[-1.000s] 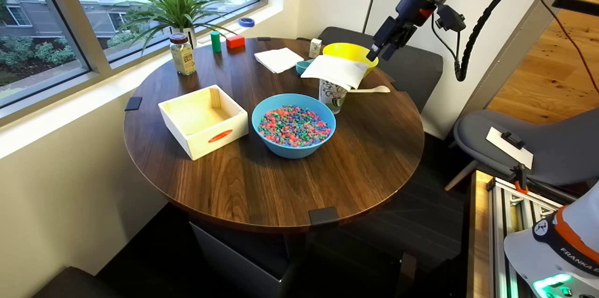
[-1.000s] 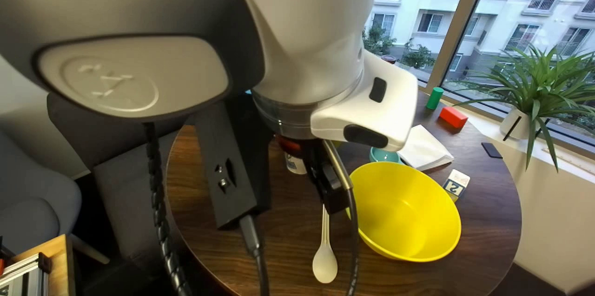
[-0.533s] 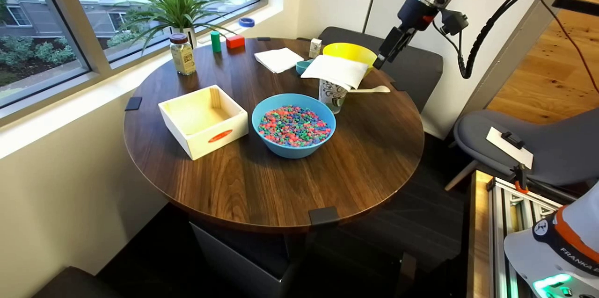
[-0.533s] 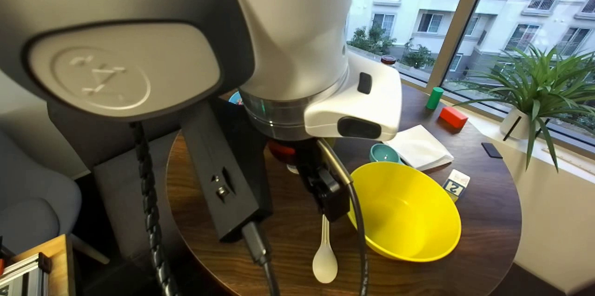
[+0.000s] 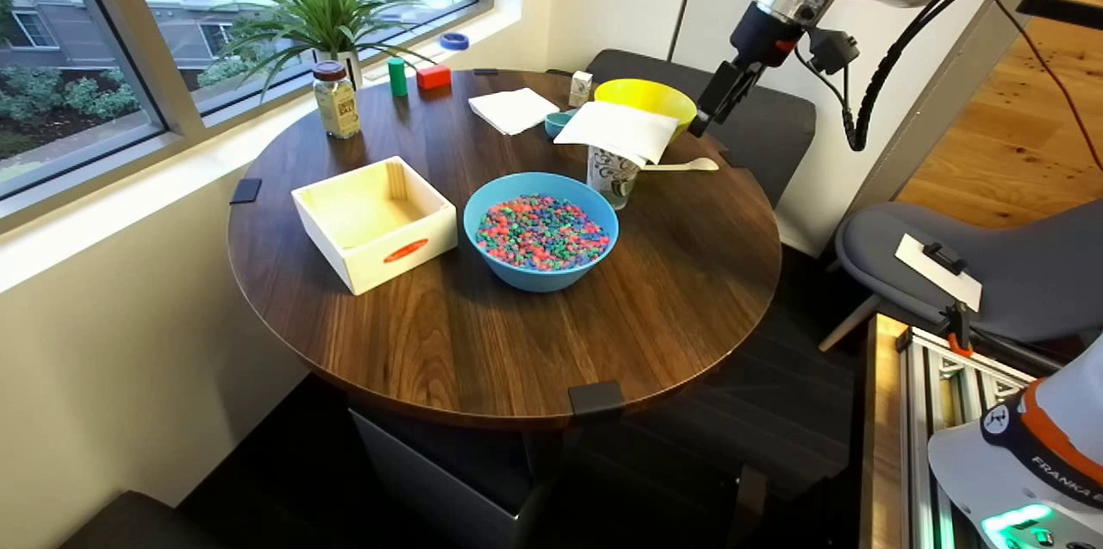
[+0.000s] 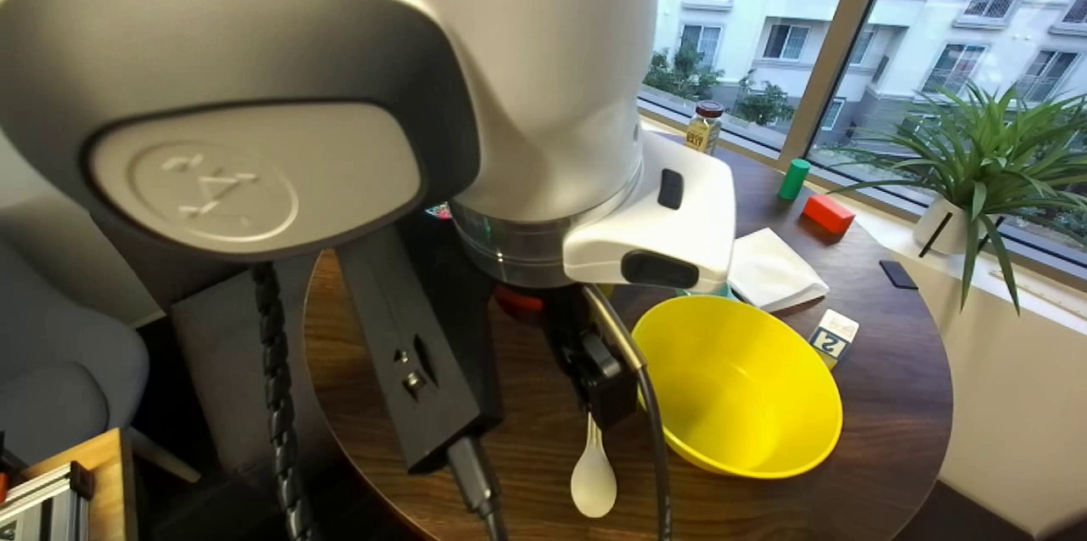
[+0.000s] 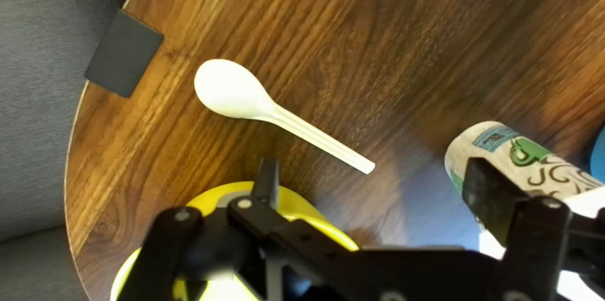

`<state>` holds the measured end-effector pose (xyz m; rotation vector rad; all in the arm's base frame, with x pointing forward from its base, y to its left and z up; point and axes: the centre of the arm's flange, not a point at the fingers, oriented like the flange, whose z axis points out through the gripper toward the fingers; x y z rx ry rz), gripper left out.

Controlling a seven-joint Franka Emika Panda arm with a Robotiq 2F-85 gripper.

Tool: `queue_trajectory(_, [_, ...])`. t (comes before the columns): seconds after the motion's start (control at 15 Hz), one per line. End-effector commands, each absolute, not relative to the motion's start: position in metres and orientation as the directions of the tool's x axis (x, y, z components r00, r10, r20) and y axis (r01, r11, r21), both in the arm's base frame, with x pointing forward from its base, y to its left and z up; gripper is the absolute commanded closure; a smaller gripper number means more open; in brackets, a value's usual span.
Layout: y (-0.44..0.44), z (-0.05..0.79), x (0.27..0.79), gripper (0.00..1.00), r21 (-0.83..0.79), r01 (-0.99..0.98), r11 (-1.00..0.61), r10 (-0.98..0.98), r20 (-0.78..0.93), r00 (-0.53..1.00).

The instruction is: Put the spoon and paper towel over the cup

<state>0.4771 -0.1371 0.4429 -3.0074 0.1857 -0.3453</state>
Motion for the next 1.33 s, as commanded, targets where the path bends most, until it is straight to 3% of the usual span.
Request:
queue_trajectory(0.0, [-0.136,0.42,0.469,0.0,-0.107,-0.076,-0.991,-0.098,0.212,0.972])
queue_trajectory(1.27, [-0.146,0.366,0.478,0.0,0.01,0.08,-0.997,0.08,0.25,0.965])
